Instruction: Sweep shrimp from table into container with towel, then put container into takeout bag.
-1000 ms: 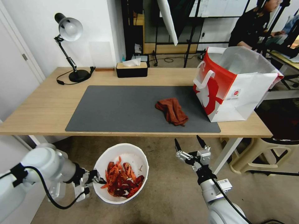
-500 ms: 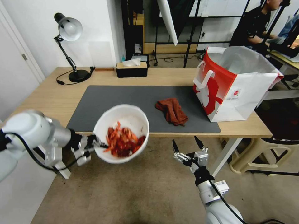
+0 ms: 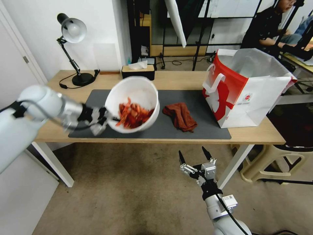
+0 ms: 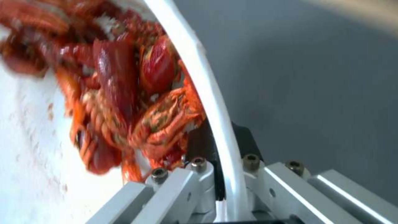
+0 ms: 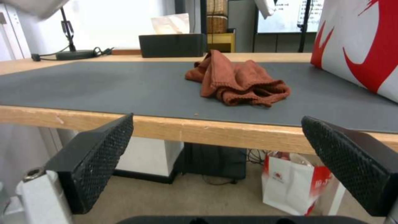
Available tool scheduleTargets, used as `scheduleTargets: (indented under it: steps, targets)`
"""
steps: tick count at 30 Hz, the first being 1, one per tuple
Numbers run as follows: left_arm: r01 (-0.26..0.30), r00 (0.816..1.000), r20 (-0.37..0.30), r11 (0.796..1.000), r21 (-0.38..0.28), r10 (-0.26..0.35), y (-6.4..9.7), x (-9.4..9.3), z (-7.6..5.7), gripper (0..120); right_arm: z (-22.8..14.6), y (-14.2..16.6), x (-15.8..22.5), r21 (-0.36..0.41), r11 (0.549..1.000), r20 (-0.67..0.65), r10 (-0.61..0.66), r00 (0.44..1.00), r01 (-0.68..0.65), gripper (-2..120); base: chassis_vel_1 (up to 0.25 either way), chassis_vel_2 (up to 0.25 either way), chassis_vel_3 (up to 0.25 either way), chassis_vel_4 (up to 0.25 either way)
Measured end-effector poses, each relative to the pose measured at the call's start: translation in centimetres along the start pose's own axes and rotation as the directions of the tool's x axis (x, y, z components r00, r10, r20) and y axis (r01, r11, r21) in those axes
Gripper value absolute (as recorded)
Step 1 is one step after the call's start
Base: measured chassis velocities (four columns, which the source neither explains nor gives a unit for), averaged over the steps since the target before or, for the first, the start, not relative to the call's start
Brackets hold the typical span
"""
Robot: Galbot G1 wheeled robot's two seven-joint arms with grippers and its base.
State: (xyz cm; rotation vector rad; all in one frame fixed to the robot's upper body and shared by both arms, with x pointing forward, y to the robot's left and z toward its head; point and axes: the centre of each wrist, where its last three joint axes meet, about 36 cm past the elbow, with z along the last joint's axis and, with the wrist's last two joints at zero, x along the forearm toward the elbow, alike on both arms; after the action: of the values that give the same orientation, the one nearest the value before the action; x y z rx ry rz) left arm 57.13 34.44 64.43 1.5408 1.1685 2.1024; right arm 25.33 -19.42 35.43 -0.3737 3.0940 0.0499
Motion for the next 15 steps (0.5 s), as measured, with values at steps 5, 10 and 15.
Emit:
scheduleTargets:
  steps: [5,10,15]
  targets:
    - [0.036,0.999,0.004,0.999,-0.02,-0.036,4.6,-3.2,3.2,0,0.4,0.3,0.4,0.012,1.0,-0.002,0.003,1.0,-0.003,100,0.0,0.0,0.0,0.0]
    - [0.033,0.999,0.02,0.999,-0.035,-0.033,8.4,-7.0,4.7,0,0.9,0.7,1.0,0.024,1.0,-0.008,0.009,1.0,-0.009,100,0.0,0.0,0.0,0.0]
    - [0.058,0.998,0.031,0.996,-0.061,-0.056,12.8,-9.9,5.0,0,1.2,1.0,1.5,0.022,0.999,-0.006,0.027,1.0,-0.027,100,0.0,0.0,0.0,0.0]
